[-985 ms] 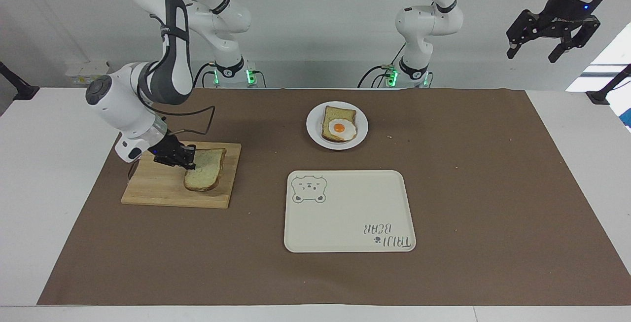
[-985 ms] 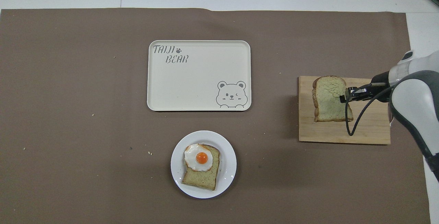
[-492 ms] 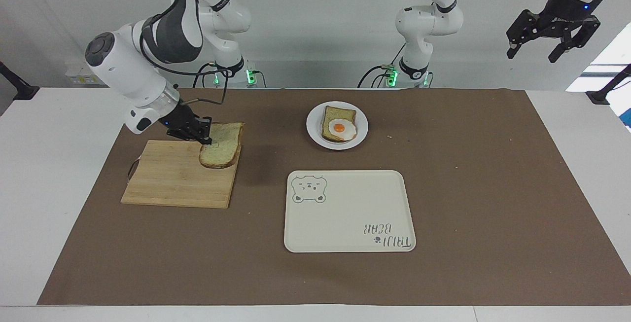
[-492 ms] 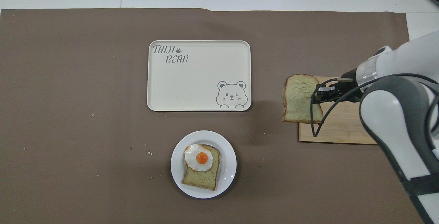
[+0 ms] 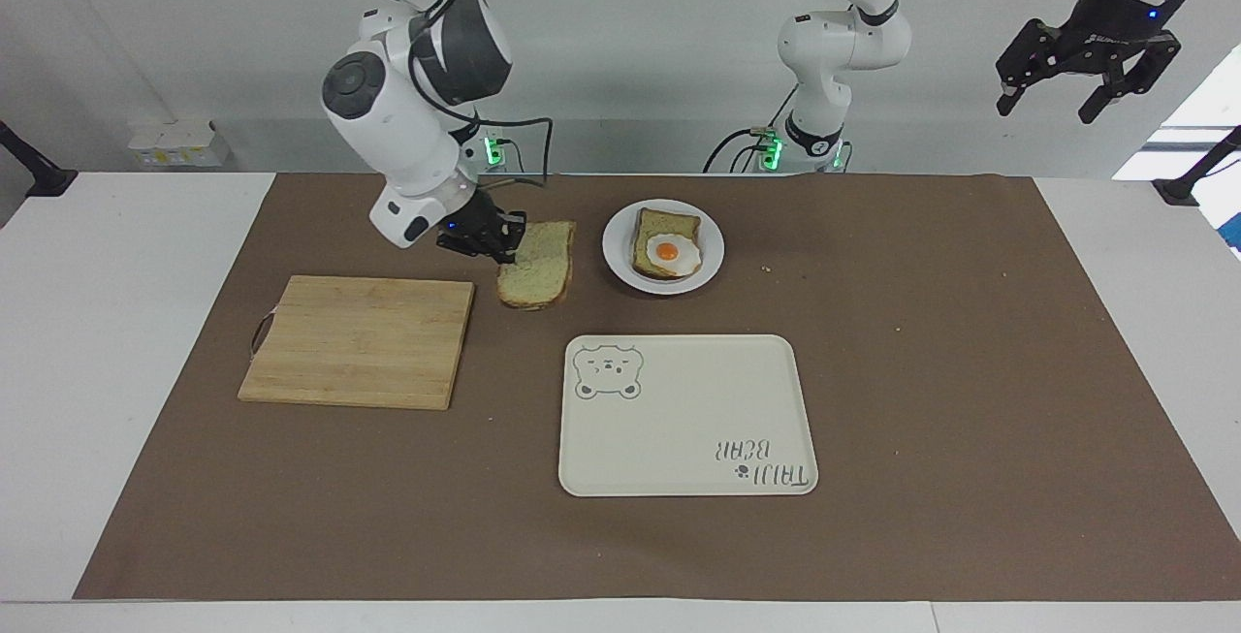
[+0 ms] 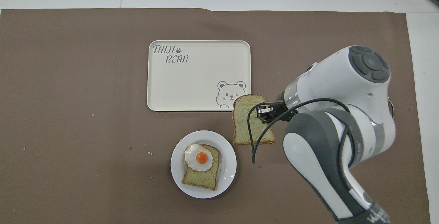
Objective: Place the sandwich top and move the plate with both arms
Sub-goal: 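Carry the bread slice with the right gripper over the egg plate, then lower the bread onto the egg toast and open the right gripper, then withdraw the right gripper while the left gripper reaches toward the plate, then move the left gripper to the plate rim nearest it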
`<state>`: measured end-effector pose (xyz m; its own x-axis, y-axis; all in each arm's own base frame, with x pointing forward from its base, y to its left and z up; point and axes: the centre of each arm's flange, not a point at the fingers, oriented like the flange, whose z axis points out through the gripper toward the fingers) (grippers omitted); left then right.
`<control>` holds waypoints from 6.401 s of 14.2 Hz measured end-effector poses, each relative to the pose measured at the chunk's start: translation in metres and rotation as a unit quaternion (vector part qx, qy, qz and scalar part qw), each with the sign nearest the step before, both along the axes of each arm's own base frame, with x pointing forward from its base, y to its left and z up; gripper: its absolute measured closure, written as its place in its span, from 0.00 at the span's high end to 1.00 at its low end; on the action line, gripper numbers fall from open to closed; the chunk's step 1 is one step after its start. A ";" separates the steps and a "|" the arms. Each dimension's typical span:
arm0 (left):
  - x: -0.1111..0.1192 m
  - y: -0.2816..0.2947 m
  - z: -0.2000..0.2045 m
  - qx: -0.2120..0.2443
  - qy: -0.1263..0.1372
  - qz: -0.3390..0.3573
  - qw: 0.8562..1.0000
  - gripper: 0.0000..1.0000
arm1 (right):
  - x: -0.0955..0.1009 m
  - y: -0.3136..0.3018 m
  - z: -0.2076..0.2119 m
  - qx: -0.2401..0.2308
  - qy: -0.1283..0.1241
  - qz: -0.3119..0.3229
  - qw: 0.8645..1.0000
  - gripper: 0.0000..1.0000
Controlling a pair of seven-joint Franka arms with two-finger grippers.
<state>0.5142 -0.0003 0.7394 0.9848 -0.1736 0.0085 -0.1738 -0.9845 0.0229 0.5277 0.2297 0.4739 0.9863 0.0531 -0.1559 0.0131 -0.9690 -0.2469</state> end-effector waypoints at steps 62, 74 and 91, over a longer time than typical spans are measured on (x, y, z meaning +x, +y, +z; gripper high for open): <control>-0.021 -0.066 -0.142 -0.025 0.029 -0.053 0.998 1.00 | -0.002 -0.095 0.122 -0.132 -0.135 -0.094 0.978 1.00; -0.068 -0.162 -0.335 -0.266 0.046 -0.002 0.963 1.00 | -0.008 -0.219 0.189 -0.138 -0.111 -0.078 0.981 1.00; -0.146 -0.138 -0.473 -0.438 0.008 -0.003 0.899 0.70 | -0.017 -0.241 0.199 -0.131 -0.095 -0.015 0.987 1.00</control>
